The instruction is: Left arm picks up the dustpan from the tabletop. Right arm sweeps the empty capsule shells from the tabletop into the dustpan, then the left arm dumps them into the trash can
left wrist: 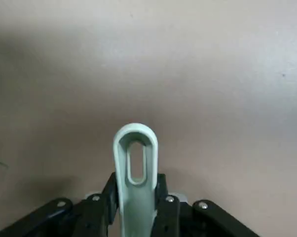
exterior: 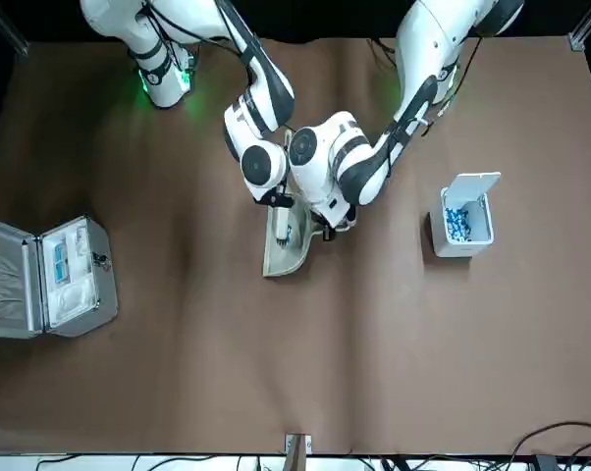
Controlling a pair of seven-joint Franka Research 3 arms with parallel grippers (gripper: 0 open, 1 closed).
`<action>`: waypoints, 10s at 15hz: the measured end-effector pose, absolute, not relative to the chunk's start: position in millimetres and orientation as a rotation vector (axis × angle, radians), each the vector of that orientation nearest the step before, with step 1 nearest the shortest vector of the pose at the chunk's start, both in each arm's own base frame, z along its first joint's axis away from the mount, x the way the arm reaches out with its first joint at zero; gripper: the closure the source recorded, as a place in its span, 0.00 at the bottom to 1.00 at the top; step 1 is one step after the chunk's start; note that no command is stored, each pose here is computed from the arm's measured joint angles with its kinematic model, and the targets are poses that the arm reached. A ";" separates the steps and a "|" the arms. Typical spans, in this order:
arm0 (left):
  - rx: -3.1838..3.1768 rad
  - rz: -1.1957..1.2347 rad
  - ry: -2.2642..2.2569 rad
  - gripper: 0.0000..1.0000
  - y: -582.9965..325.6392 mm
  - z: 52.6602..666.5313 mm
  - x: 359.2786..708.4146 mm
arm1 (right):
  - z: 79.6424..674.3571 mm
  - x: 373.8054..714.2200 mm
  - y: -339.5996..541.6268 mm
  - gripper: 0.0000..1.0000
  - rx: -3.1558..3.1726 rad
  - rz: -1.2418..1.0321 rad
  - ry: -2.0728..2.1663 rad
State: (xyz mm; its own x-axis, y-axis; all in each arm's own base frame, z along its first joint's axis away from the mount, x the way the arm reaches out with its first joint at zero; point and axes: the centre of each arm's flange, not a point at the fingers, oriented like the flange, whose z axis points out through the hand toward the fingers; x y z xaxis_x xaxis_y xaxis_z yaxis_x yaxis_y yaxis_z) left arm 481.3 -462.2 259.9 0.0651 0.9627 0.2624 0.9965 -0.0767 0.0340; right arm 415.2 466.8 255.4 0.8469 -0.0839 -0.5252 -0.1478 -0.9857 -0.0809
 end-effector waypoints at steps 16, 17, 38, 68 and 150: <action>-2.265 -0.200 -2.222 0.67 -436.2 262.9 535.0 | 332.5 484.5 409.8 0.74 -2.910 1.018 0.176; -2.271 -0.178 -2.222 0.67 -434.0 265.3 537.7 | 333.0 489.1 401.7 0.74 -2.932 1.016 0.181; -2.546 0.253 -2.208 0.67 -211.5 427.9 643.8 | 309.7 502.1 138.5 0.74 -2.915 1.068 -0.015; -2.764 0.138 -1.874 0.67 69.1 530.0 645.8 | 241.8 428.9 122.5 0.74 -2.955 0.725 -0.041; -2.649 -1.637 -1.017 0.67 55.6 466.8 436.2 | 641.9 546.5 -41.9 0.02 -3.118 0.001 0.158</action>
